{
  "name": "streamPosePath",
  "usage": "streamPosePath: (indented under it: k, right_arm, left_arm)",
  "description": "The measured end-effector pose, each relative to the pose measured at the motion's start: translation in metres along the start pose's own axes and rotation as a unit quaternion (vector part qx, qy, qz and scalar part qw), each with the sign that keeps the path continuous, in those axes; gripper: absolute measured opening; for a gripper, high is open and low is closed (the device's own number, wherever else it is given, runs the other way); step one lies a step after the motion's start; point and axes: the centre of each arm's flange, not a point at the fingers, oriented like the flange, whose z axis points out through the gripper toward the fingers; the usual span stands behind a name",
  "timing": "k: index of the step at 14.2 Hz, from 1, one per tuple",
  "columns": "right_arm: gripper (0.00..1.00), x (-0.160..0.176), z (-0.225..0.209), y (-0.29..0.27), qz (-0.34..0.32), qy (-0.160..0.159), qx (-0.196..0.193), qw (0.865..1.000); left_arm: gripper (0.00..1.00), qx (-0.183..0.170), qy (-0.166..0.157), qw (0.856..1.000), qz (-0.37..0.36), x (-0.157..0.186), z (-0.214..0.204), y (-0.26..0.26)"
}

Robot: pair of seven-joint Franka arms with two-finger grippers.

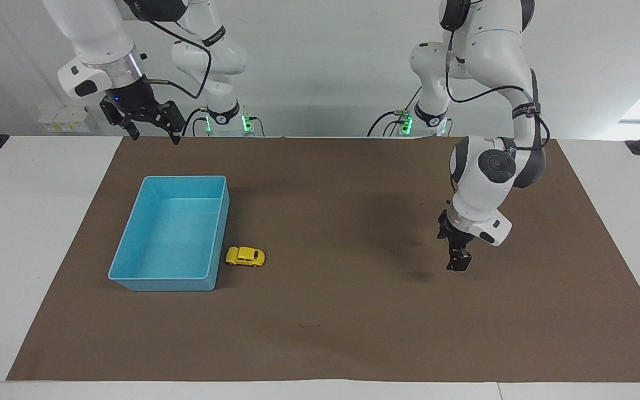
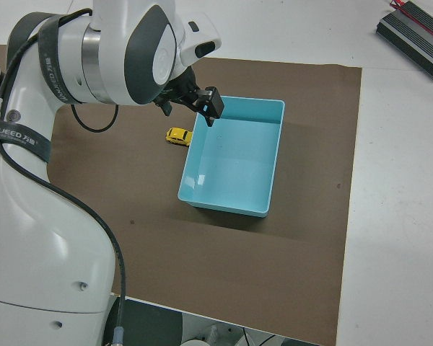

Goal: Wind up and store yellow beetle car

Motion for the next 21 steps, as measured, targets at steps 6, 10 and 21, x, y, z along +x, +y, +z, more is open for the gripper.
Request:
streamPosePath:
  k: [6,10,21]
  right_arm:
    - [1.00,0.000,0.000,0.000,0.000,0.000,0.000,1.000]
    - [1.00,0.000,0.000,0.000,0.000,0.000,0.000,1.000]
    - [1.00,0.003,0.000,0.016,0.015,0.000,0.000,1.000]
  left_arm:
    - [1.00,-0.023,-0.003,0.999,0.048,-0.001,-0.025,0.008]
    - [1.00,-0.042,0.000,0.992,0.121,0.005,-0.058,0.007]
    - [1.00,-0.062,0.022,0.932,0.355,0.050,-0.135,-0.007]
